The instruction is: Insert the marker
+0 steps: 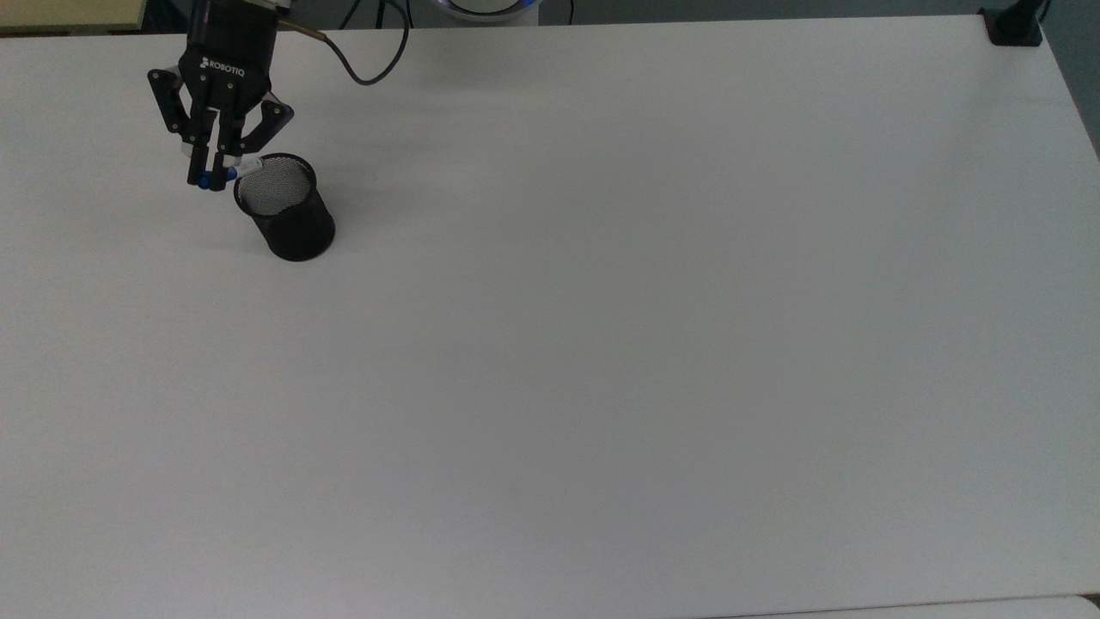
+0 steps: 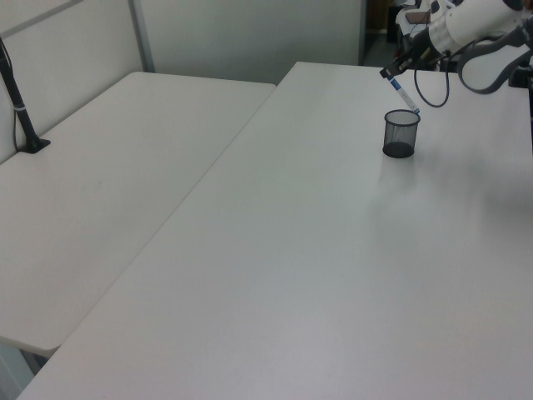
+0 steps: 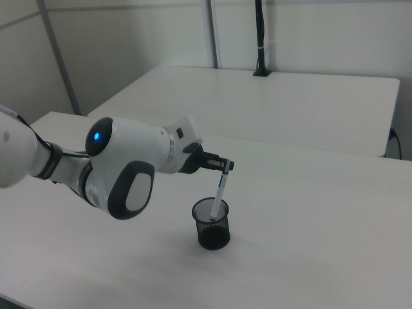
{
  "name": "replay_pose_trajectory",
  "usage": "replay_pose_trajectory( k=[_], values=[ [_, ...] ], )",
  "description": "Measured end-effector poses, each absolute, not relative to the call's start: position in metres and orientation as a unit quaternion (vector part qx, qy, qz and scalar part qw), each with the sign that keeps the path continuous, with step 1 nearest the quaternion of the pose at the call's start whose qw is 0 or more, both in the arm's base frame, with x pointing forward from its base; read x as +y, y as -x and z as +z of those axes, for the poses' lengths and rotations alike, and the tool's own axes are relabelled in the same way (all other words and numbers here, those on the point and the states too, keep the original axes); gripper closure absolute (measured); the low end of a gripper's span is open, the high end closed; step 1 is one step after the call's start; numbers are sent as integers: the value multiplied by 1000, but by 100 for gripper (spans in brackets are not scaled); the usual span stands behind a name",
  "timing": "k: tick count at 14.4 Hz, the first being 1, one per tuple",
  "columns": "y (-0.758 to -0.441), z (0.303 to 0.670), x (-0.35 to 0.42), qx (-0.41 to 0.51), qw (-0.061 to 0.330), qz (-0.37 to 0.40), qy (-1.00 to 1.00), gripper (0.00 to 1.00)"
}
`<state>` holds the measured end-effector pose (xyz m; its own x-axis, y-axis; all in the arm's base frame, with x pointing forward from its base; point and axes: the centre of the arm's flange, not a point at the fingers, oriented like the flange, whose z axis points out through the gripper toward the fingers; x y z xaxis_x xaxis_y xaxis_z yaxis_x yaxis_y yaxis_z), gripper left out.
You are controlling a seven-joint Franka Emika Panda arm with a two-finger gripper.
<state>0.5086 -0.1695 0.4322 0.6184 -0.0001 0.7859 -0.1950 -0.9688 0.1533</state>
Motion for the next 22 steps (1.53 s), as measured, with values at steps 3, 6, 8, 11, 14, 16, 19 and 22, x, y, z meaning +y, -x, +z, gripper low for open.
replay_pose_trajectory(
  k=[3,6,8,11,14,16,19,22],
  values=[
    [-512,414,-165,-48,110,440,-890,82],
    [-513,412,-161,-45,108,440,-890,77],
    [-514,413,-161,-54,104,442,-889,59],
    [-516,417,-159,-74,93,449,-886,30],
    [-521,428,-158,-82,88,456,-882,1],
    [-532,442,-161,-90,88,427,-896,0],
    [-560,510,-170,-113,92,336,-931,0],
    [-572,565,-152,-131,81,235,-960,0]
  ],
)
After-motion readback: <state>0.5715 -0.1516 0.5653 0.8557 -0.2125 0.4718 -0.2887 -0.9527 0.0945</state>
